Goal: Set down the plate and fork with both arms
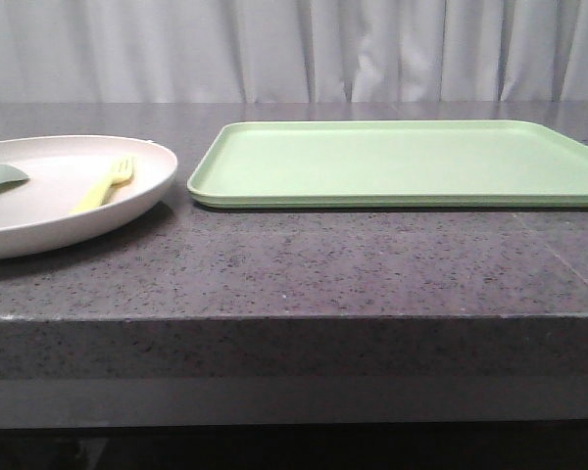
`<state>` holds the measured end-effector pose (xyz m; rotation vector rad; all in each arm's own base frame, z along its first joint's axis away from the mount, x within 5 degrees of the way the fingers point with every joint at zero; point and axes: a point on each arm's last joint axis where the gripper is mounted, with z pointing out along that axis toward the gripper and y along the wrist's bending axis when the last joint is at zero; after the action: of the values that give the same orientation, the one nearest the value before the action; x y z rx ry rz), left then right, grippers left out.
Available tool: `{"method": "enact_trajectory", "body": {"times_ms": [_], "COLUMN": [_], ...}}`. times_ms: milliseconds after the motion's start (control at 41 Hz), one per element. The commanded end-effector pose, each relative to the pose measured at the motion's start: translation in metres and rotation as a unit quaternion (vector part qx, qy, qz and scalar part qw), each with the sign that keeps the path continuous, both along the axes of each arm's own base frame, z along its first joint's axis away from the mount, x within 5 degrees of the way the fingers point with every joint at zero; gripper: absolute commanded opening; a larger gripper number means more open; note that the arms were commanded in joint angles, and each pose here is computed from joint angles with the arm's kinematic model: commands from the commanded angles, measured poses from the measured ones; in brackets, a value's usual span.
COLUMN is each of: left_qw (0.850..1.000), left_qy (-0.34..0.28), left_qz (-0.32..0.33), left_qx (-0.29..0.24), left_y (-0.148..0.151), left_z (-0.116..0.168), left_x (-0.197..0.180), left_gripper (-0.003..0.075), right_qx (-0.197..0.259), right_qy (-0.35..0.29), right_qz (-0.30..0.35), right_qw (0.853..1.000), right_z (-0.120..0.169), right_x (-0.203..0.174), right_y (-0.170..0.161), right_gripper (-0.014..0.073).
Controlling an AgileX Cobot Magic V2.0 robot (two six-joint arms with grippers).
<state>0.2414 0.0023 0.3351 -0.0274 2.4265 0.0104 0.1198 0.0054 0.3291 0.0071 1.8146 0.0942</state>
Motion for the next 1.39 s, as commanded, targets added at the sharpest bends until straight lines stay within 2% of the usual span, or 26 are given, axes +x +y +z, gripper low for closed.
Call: {"method": "enact_trajectory", "body": {"times_ms": [0, 293, 439, 756, 1195, 1366], "left_qw": [1.0, 0.993, 0.989, 0.985, 0.986, 0.987], "left_qy": [0.005, 0.121, 0.148, 0.173, 0.166, 0.155], "left_qz": [0.001, 0.002, 0.002, 0.003, 0.004, 0.005], "left_qx": [-0.004, -0.006, -0.006, -0.012, -0.03, -0.044], "left_y": [0.0, 0.0, 0.0, -0.001, -0.004, -0.006], "left_z": [0.014, -0.018, -0.034, -0.05, -0.05, -0.049], "left_x": [0.015, 0.051, 0.061, 0.07, 0.071, 0.073], "left_gripper": [0.0619, 0.0618, 0.0618, 0.0613, 0.0345, 0.02], "right_qx": [-0.001, -0.002, -0.002, -0.002, -0.002, -0.002], "right_qy": [-0.051, -0.045, -0.043, -0.043, -0.043, -0.043], "right_qz": [-0.007, -0.006, -0.006, -0.006, -0.006, -0.006], "right_qw": [0.999, 0.999, 0.999, 0.999, 0.999, 0.999], "right_z": [0.018, 0.017, 0.016, 0.016, 0.016, 0.016], "right_x": [0.001, 0.001, 0.001, 0.001, 0.001, 0.001], "right_y": [-0.001, -0.001, -0.001, -0.001, -0.001, -0.001], "right_gripper": [0.0654, 0.0654, 0.0654, 0.0654, 0.0654, 0.0654]}}
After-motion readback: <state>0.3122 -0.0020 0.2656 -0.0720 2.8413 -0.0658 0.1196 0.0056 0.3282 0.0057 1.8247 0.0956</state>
